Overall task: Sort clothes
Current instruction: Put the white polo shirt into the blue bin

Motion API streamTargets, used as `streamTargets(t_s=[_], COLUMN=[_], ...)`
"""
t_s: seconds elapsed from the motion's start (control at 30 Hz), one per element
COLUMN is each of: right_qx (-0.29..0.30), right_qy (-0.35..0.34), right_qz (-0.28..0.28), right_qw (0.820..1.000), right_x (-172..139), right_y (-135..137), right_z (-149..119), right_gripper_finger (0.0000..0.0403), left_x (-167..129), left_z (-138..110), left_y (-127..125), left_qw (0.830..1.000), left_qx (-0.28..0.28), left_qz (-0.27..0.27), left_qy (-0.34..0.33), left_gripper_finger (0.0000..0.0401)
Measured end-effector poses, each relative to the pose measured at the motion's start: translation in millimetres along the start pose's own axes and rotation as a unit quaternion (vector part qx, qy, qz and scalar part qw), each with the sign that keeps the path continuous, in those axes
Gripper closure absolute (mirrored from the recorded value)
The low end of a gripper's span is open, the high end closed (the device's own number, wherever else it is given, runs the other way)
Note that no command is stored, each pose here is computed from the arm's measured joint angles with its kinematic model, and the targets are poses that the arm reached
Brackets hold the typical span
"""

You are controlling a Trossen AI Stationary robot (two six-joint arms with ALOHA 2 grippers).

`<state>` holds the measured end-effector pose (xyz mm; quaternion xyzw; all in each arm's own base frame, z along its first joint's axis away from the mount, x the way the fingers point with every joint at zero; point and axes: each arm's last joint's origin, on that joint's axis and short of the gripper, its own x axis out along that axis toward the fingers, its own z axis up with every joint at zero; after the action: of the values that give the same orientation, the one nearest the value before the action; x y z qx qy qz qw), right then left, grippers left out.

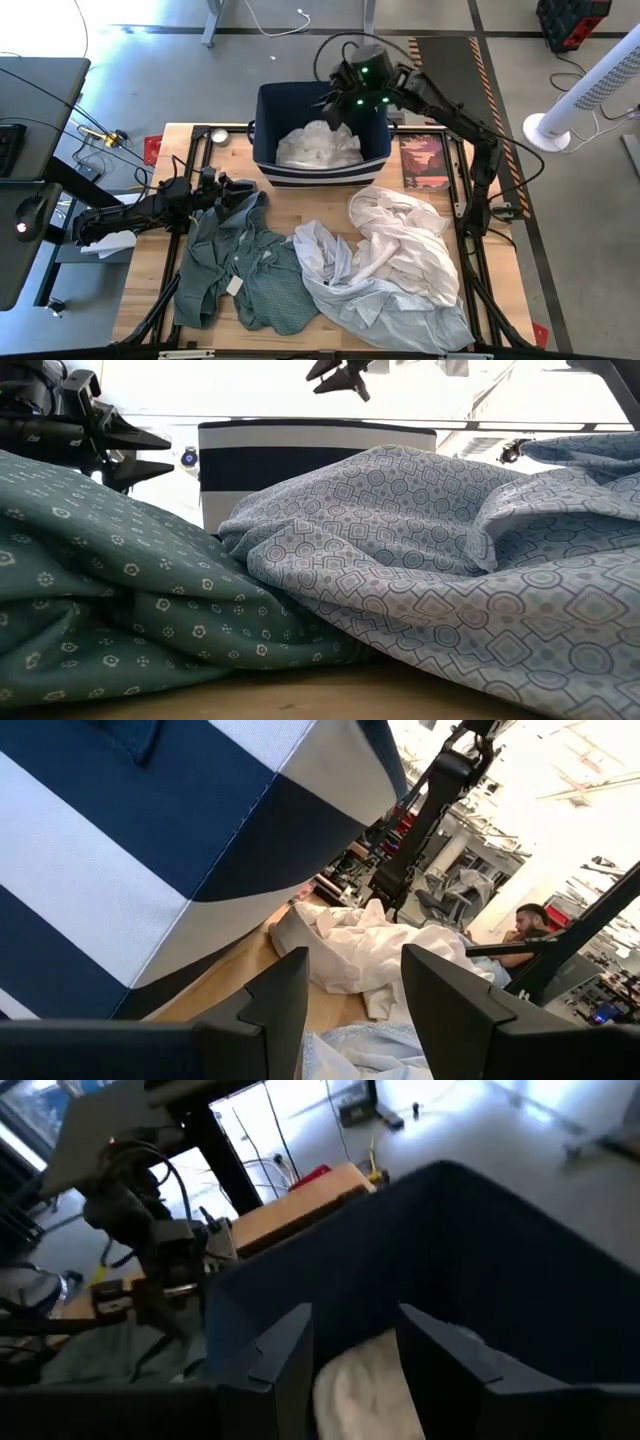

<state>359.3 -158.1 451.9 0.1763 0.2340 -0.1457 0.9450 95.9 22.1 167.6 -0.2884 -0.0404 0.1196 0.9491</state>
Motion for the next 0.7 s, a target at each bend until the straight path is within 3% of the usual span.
streamTargets(t_s=[0.07,0.17,0.27,0.33,0.4,0.53,0.7], right_qx=[0.021,0.036,0.048,0.053,0.075,0.115,0.206], right_qy=[0.012,0.042,0.103,0.162,0.208,0.264,0.364], right_qz=[0.011,0.078,0.130,0.127,0.074,-0.096,-0.170], right_qw=[1.000,0.995,0.985,0.977,0.972,0.953,0.892], right_x=[-24,-61,-84,-94,-100,-96,-74], right_y=[11,31,55,74,91,104,97], right_z=[3,-5,-27,-50,-77,-140,-209], right_gripper_finger=[0.0261,0.0261,0.0261,0.0261,0.0261,0.0261,0.0259], left_x=[0,0,0,0,0,0,0], left_z=[0,0,0,0,0,0,0], left_y=[0,0,0,0,0,0,0], left_qw=[1.000,1.000,1.000,1.000,1.000,1.000,1.000], left_qx=[-0.003,-0.004,-0.004,-0.004,-0.004,-0.005,-0.005], left_qz=[0.000,0.000,0.000,0.000,0.000,0.000,0.000], left_qy=[0.000,0.000,0.000,0.000,0.000,0.000,0.000], left_gripper_finger=[0.0244,0.0244,0.0244,0.0244,0.0244,0.0244,0.0244])
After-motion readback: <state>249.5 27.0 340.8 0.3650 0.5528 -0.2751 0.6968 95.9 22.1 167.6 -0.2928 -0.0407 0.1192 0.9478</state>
